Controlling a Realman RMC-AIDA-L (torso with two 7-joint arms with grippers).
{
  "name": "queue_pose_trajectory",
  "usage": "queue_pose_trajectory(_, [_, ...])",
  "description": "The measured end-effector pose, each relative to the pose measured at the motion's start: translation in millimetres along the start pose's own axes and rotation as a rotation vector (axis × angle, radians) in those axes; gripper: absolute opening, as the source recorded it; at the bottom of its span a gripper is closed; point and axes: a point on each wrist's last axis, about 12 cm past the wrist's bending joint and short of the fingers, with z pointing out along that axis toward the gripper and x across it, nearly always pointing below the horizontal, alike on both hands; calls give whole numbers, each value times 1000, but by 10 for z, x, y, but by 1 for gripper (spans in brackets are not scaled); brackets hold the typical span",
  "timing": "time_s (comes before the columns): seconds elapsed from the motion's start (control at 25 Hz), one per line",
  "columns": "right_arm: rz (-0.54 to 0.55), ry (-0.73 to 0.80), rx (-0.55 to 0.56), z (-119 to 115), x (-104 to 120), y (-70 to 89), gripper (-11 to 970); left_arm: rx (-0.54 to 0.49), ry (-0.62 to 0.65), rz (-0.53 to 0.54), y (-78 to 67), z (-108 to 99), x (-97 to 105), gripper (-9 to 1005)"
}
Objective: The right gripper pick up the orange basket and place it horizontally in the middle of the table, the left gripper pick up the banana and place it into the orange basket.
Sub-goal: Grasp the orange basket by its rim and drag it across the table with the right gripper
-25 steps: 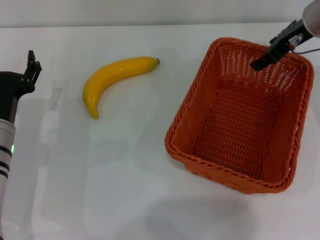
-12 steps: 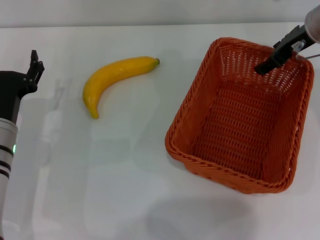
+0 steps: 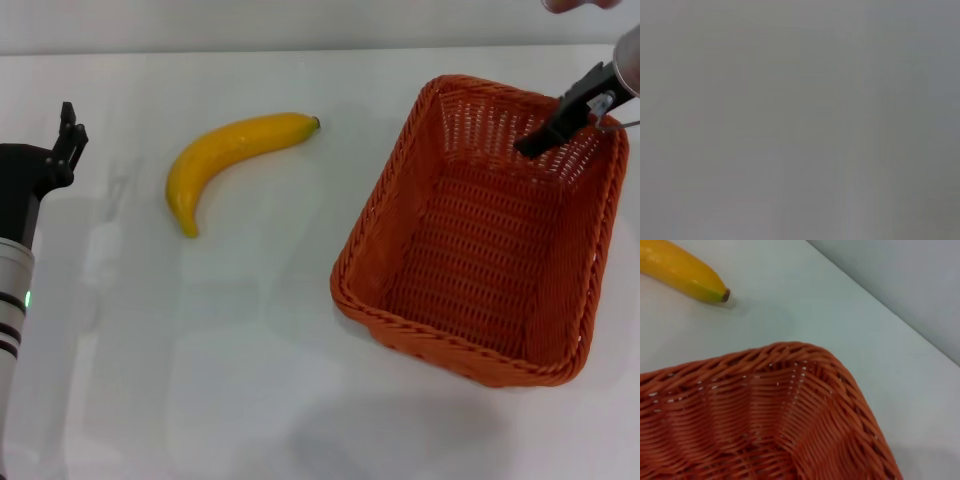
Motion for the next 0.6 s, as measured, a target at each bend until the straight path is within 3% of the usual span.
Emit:
queue_pose_trajectory(0.28, [-4,24,7,17,68,10,628,3,11,0,-7,8,10,880])
queue_pose_trajectory(0.48, [-9,26,23,-6,61,-12,408,4,11,-1,-9,9,9,879])
queue_pose_trajectory(0.6, [-10,22,25,-19,36,-15,389,3,11,0,-5,9,9,879])
